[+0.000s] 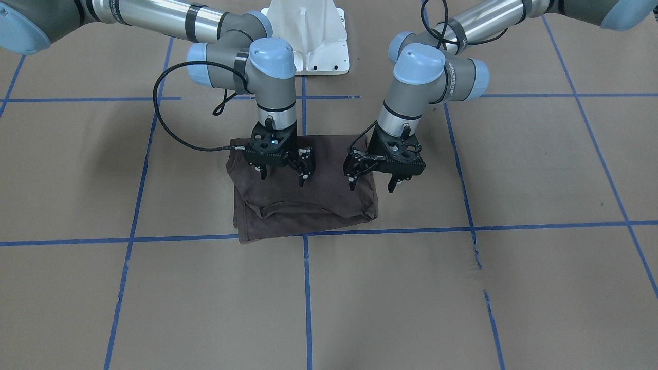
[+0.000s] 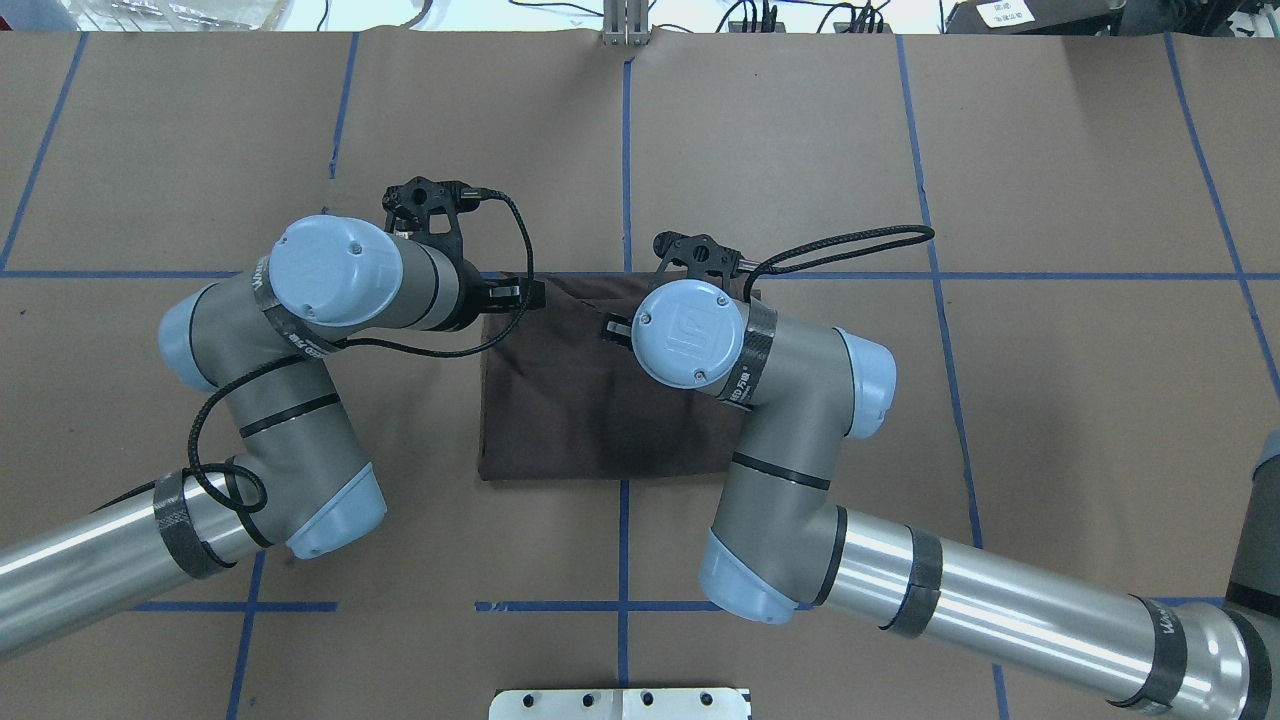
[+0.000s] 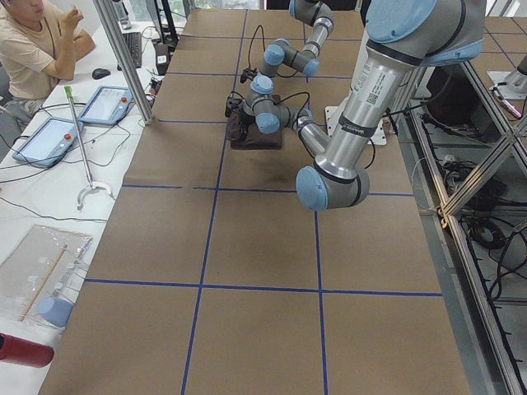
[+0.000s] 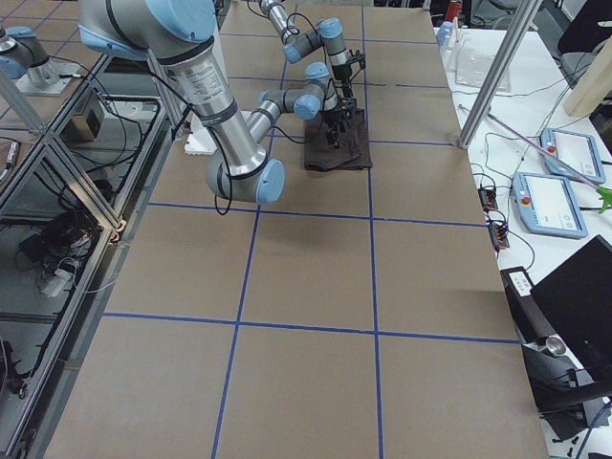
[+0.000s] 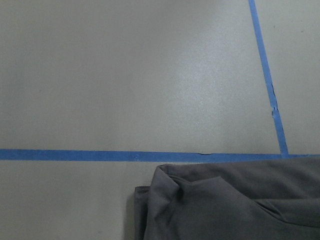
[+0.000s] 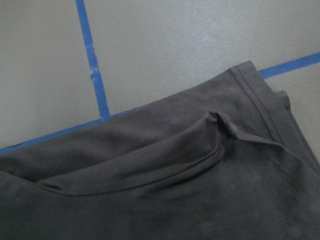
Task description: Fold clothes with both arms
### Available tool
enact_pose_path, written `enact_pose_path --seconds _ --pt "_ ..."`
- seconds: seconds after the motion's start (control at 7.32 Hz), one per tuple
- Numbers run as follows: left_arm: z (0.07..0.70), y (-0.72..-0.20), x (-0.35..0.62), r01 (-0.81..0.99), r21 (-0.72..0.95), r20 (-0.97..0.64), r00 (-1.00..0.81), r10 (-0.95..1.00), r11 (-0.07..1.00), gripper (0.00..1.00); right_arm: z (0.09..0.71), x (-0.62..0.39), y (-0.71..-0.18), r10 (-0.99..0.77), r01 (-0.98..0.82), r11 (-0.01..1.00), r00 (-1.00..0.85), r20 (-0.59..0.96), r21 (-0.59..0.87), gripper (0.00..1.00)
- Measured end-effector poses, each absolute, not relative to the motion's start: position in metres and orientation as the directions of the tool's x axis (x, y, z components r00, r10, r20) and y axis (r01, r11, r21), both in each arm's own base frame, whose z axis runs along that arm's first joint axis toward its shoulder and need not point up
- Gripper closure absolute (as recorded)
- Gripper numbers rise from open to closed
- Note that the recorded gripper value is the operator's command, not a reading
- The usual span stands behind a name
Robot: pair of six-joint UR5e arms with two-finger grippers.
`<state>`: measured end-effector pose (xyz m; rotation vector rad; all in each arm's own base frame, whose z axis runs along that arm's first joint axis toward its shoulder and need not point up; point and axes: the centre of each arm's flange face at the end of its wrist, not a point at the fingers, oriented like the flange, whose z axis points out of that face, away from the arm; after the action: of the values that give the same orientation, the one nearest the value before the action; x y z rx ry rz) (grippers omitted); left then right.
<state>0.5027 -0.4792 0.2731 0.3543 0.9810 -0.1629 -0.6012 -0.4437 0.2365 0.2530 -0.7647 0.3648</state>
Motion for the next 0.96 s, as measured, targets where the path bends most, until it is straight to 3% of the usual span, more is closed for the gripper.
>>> enact_pose_path --seconds 0.68,0.96 --pt "0.273 -0.479 0.503 0.293 0.218 -0.836 0.548 0.023 0.931 0.00 0.299 -0.576 -0.526 0.192 -0.363 0.912 0.789 0.584 0.191 0.00" --pt "0.275 -0.478 0.505 0.291 0.215 -0.834 0.551 0.021 0.932 0.00 0.304 -0.535 -0.572 0.208 -0.354 0.924 0.784 0.584 0.146 0.00"
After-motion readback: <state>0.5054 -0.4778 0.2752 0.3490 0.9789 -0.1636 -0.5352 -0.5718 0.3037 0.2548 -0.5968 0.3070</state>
